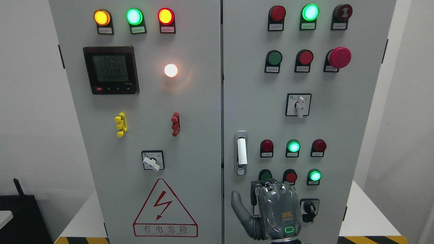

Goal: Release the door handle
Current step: 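Lift the right hand up along the handle to its grip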

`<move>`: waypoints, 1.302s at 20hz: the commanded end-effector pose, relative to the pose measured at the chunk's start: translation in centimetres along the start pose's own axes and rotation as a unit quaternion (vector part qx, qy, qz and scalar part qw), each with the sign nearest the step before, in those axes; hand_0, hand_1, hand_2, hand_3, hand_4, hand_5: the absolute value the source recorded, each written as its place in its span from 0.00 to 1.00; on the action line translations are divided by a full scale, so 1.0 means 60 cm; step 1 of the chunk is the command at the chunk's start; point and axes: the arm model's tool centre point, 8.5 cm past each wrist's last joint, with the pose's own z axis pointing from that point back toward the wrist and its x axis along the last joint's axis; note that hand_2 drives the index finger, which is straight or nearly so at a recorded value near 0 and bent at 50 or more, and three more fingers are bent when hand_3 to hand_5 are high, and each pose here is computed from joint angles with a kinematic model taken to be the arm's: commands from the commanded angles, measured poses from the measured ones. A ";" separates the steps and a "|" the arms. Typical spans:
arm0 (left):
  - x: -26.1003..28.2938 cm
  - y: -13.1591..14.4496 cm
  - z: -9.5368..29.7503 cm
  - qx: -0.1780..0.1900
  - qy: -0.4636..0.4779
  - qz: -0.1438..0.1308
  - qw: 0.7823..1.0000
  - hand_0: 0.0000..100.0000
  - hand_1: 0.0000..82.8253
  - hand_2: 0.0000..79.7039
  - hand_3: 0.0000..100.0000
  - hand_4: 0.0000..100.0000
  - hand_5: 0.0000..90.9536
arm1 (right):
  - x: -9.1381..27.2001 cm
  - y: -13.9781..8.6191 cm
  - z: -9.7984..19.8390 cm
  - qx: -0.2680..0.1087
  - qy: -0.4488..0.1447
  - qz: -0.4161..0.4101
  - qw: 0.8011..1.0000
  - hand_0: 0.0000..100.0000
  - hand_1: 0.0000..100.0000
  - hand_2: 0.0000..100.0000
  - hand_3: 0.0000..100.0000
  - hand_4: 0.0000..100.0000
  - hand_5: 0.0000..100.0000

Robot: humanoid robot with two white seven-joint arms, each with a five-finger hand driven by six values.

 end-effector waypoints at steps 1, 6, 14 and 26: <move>-0.009 0.001 0.002 0.002 0.008 0.006 1.000 0.12 0.47 0.00 0.00 0.00 0.00 | 0.000 -0.017 -0.024 -0.012 0.001 0.009 1.000 0.43 0.02 0.99 1.00 0.92 0.91; -0.009 0.001 0.002 0.002 0.008 0.006 1.000 0.12 0.47 0.00 0.00 0.00 0.00 | -0.001 -0.015 -0.031 -0.004 0.004 0.018 1.000 0.42 0.01 0.99 1.00 0.92 0.91; -0.010 0.001 0.002 0.002 0.008 0.006 1.000 0.12 0.47 0.00 0.00 0.00 0.00 | 0.001 -0.021 -0.044 -0.003 0.000 0.022 1.000 0.41 0.00 0.99 1.00 0.92 0.91; -0.009 0.001 0.002 0.002 0.008 0.006 1.000 0.12 0.47 0.00 0.00 0.00 0.00 | 0.001 -0.014 -0.055 0.011 -0.002 0.025 1.000 0.40 0.01 0.99 1.00 0.92 0.92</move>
